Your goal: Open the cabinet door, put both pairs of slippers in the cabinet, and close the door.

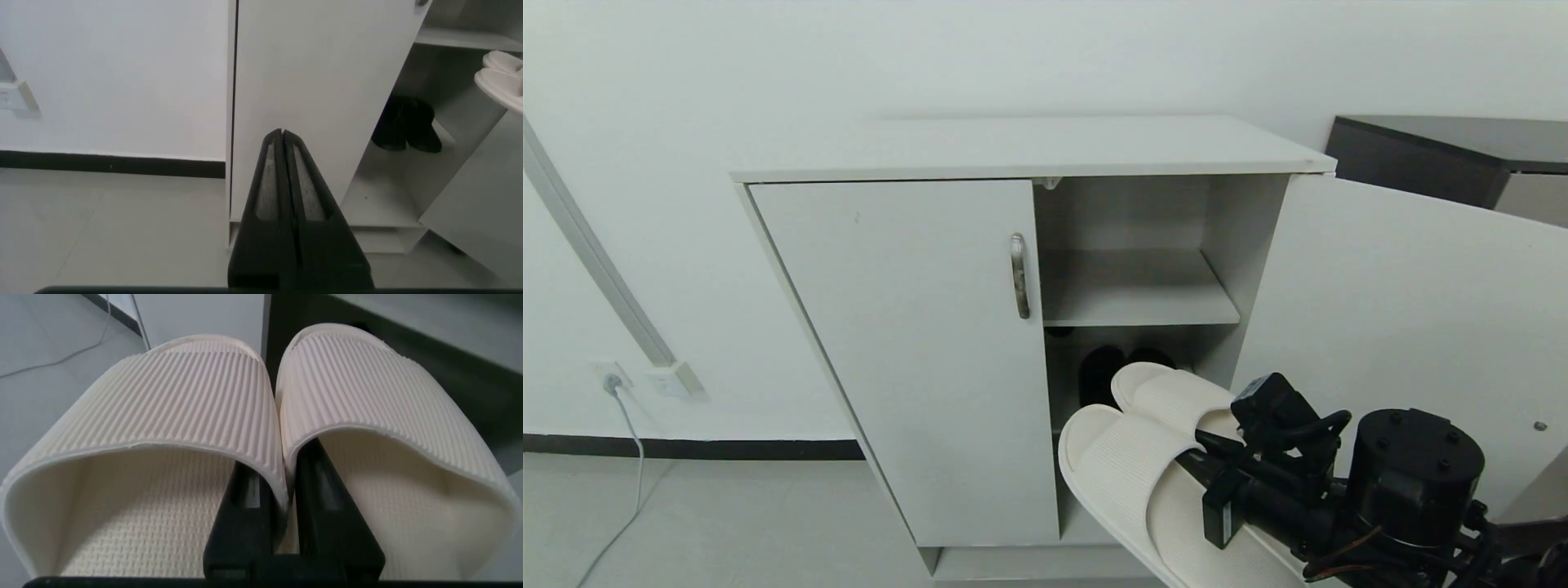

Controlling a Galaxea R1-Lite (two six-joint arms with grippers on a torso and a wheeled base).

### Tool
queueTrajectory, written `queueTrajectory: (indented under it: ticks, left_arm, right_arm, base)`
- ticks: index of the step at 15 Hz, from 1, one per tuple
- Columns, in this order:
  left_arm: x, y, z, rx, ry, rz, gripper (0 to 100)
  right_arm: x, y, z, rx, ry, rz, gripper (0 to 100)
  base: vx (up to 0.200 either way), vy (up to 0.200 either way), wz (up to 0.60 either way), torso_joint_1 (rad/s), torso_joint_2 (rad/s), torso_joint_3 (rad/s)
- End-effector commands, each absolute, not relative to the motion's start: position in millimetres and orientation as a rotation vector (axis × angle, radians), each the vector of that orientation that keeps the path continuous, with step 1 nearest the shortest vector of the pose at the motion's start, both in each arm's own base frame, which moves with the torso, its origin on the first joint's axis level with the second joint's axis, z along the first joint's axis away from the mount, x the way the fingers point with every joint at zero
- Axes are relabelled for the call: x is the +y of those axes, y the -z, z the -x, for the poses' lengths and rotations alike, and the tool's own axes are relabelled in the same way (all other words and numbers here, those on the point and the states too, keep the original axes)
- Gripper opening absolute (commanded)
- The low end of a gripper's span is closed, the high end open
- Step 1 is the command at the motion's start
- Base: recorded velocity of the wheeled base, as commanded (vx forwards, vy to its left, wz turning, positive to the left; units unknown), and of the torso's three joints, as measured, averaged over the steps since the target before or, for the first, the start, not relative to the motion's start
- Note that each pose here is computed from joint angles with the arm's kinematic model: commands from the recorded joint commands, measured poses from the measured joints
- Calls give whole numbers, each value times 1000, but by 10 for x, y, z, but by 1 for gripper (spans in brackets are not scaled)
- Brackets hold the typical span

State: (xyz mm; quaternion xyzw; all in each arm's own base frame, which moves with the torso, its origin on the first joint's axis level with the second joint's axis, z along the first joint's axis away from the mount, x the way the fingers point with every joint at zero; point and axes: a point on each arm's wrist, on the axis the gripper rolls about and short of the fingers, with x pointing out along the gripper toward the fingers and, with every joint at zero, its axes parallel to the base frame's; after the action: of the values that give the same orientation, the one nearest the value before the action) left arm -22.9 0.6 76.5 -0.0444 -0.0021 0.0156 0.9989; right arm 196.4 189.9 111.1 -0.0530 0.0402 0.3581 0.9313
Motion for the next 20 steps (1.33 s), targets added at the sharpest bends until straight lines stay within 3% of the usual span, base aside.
queueTrajectory:
  ticks: [1,5,11,15,20]
  left_arm:
    - [7,-766,228,-3,-32,89,0]
    - [7,-766,228,-3,-32,89,0]
    - [7,-766,228,-3,-32,89,0]
    - [7,-766,228,-3,-32,89,0]
    - [6,-766,228,-3,-31,89,0]
  right_arm:
    - [1911,-1054,-1972,101,-736,117,0]
    - [1900,-977,-1937,104,-758,146,0]
    - [2071,-994,-1926,40,-731,163,0]
    - [2610,-1436,-1975,90,-459,58,0]
    - [2699,-1961,-1917,130,-203,42,0]
  base:
    - [0,0,0,-41,437,388]
    - [0,0,0,-11,323,307]
    - [0,0,0,-1,25,21]
    - [0,0,0,0,0,0]
    - [0,0,0,0,0,0]
